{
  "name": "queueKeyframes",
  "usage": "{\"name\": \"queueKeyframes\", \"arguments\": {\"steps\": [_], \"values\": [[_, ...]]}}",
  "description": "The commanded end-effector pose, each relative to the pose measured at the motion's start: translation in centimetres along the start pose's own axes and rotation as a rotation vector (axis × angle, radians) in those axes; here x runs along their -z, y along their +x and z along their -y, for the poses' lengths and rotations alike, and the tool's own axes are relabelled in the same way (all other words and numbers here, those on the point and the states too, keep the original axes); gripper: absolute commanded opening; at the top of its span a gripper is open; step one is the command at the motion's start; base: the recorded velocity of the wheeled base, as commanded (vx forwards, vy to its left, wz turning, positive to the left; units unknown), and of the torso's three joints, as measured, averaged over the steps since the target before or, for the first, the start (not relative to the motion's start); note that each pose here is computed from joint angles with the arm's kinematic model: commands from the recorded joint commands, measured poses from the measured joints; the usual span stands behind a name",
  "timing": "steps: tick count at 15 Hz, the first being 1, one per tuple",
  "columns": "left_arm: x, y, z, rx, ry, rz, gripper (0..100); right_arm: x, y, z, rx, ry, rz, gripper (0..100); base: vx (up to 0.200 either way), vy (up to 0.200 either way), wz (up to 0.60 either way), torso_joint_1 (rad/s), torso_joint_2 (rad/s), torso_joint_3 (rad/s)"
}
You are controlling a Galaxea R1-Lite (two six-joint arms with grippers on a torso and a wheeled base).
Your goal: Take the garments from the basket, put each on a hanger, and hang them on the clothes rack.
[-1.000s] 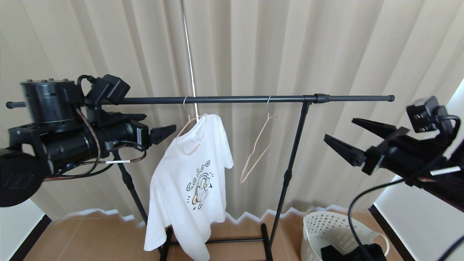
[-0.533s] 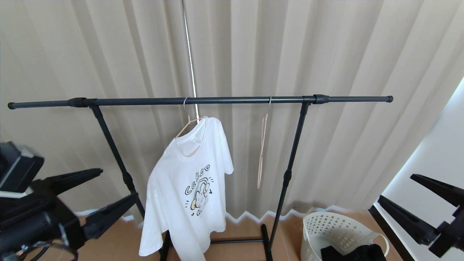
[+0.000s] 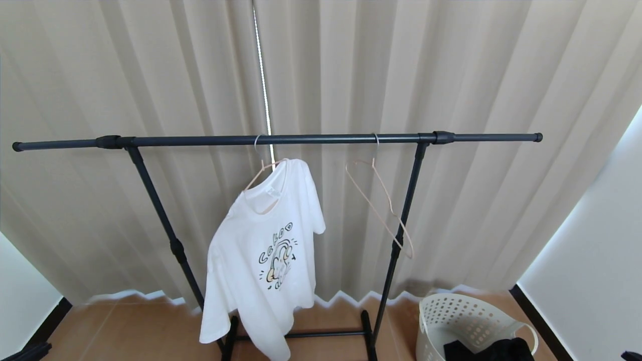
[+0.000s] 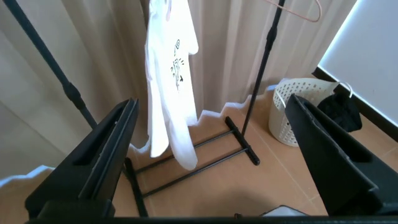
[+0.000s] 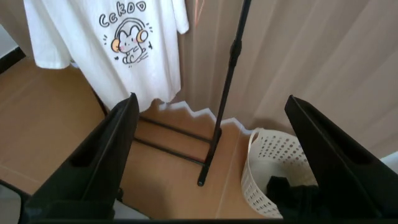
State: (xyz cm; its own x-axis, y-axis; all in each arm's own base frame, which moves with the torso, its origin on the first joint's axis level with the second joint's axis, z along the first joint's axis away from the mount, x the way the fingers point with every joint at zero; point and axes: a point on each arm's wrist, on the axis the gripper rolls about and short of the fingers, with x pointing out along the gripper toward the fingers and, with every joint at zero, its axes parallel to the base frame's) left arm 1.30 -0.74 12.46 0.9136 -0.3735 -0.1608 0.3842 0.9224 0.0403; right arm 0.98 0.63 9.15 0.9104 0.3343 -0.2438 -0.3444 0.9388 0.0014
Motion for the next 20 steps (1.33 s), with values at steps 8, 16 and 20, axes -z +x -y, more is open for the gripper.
{"name": "queueKeyframes", "arguments": {"steps": [8,16,20], "values": [[4.1,-1.3,0.7,-0.152,-0.019,0.032,100,2.0,-2.3,-0.5,0.161,0.023,0.176,100,0.000,0.000,0.00,0.000,0.00,0.000],[5.1,-1.9,0.9,-0.375,-0.063,0.035,100,2.2,-2.8,-0.7,0.260,0.010,0.253,100,0.000,0.000,0.00,0.000,0.00,0.000],[5.1,-1.9,0.9,-0.370,-0.063,0.037,100,2.2,-2.8,-0.7,0.253,-0.002,0.254,100,0.000,0.000,0.00,0.000,0.00,0.000]]}}
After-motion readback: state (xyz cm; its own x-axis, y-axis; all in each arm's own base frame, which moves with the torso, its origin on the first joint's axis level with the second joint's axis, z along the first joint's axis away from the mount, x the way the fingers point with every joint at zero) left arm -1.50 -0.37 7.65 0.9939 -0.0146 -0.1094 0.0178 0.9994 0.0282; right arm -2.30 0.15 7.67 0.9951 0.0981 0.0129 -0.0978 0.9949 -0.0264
